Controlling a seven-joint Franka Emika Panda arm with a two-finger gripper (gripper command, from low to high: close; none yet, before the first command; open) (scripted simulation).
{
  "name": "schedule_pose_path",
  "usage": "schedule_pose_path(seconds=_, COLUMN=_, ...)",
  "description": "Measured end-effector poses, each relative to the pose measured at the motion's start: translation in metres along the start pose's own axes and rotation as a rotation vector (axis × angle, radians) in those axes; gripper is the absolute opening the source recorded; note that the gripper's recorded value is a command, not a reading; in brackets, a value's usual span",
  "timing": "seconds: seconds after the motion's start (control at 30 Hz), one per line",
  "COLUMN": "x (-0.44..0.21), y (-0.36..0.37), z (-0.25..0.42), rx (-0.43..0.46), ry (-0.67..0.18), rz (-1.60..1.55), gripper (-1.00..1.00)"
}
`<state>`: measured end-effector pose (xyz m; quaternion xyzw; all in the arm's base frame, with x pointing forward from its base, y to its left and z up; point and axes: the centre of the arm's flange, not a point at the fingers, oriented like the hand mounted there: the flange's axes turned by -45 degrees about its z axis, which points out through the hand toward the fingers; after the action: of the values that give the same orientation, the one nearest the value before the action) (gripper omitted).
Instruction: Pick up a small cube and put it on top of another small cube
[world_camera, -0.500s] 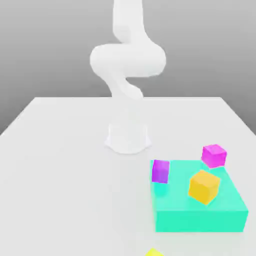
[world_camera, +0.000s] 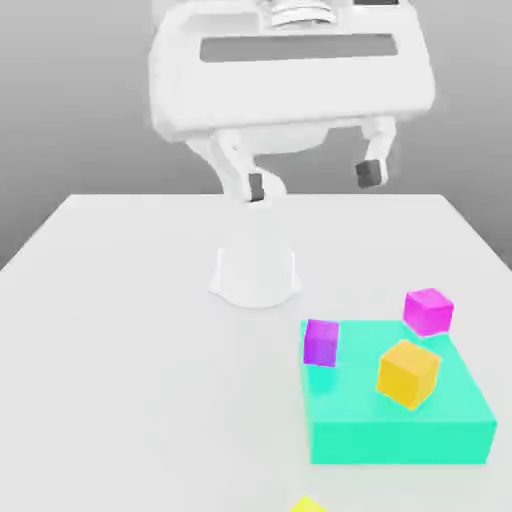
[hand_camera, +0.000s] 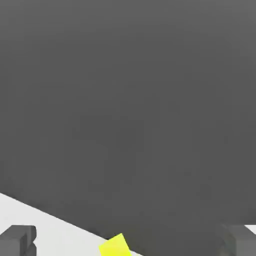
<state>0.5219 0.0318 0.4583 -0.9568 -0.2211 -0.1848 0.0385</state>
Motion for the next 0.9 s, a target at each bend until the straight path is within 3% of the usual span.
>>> schedule_pose_path(seconds=0.5, x=-0.069, y=-0.016, z=0.245, rx=0.080, ry=-0.351, rz=-0.365, gripper=0.00)
schedule_pose_path(seconds=0.63, x=-0.093, y=-0.017, z=0.300, rx=0.082, ry=-0.372, rz=-0.390, gripper=0.00)
schedule_pose_path(seconds=0.67, x=-0.098, y=-0.017, z=0.311, rx=0.082, ry=-0.372, rz=-0.390, gripper=-1.00)
schedule_pose_path(seconds=0.9, x=-0.098, y=-0.017, z=0.312, rx=0.083, ry=-0.374, rz=-0.391, gripper=-1.00)
